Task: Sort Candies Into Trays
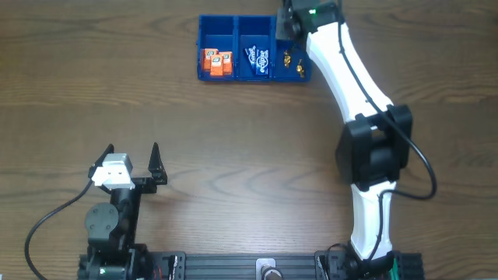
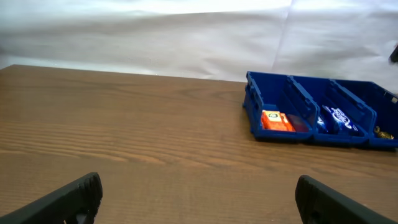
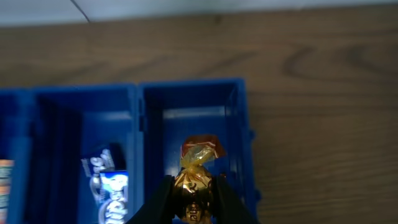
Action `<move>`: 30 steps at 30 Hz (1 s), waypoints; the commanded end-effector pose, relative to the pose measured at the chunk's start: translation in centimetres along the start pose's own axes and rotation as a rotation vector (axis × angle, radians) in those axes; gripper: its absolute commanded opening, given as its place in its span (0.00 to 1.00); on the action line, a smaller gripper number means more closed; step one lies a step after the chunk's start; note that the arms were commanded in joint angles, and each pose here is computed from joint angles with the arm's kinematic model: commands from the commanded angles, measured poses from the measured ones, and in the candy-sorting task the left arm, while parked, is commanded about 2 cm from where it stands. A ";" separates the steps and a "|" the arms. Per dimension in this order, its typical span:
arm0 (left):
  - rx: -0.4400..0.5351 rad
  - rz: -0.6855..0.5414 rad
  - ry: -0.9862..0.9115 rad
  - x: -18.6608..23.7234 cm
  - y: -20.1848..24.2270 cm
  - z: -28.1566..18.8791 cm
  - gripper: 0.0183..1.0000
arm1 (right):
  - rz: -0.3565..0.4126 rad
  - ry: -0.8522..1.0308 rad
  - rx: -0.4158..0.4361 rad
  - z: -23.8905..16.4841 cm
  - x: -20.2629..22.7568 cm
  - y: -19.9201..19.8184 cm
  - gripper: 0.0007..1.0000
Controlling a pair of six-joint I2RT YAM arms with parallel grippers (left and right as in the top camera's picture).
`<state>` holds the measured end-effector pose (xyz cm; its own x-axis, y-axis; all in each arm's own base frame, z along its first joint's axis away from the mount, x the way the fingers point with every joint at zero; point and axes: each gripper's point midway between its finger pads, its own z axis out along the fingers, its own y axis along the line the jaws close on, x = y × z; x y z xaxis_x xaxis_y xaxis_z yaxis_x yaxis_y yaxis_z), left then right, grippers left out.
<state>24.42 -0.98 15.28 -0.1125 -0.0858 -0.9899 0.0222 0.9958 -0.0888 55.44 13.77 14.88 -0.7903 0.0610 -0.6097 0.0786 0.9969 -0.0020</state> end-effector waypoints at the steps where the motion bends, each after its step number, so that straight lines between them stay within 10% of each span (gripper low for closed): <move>1: -0.016 0.004 0.051 1.7 0.4 0.1 1.00 | -0.016 0.008 -0.002 1.5 0.0 -0.1 0.17; 5: -0.017 0.004 0.051 1.8 0.4 0.1 1.00 | -0.018 0.012 -0.001 1.9 0.2 -0.1 0.24; 10: -0.016 0.004 0.051 1.7 0.4 0.1 1.00 | -0.024 0.017 -0.003 1.9 0.4 0.0 0.73; 23: -0.016 0.004 0.051 1.7 0.4 0.1 1.00 | -0.017 -0.195 0.003 -9.5 -3.1 -5.0 0.97; 30: -0.017 0.004 0.051 1.8 0.4 0.1 1.00 | 0.053 -0.307 0.072 -18.9 4.2 -12.7 1.00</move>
<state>24.42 -0.99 15.26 -0.1133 -0.0857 -0.9899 0.0225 0.9958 -0.0888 44.49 4.14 29.18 -0.5479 0.1014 -0.8304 0.1439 0.9893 0.0259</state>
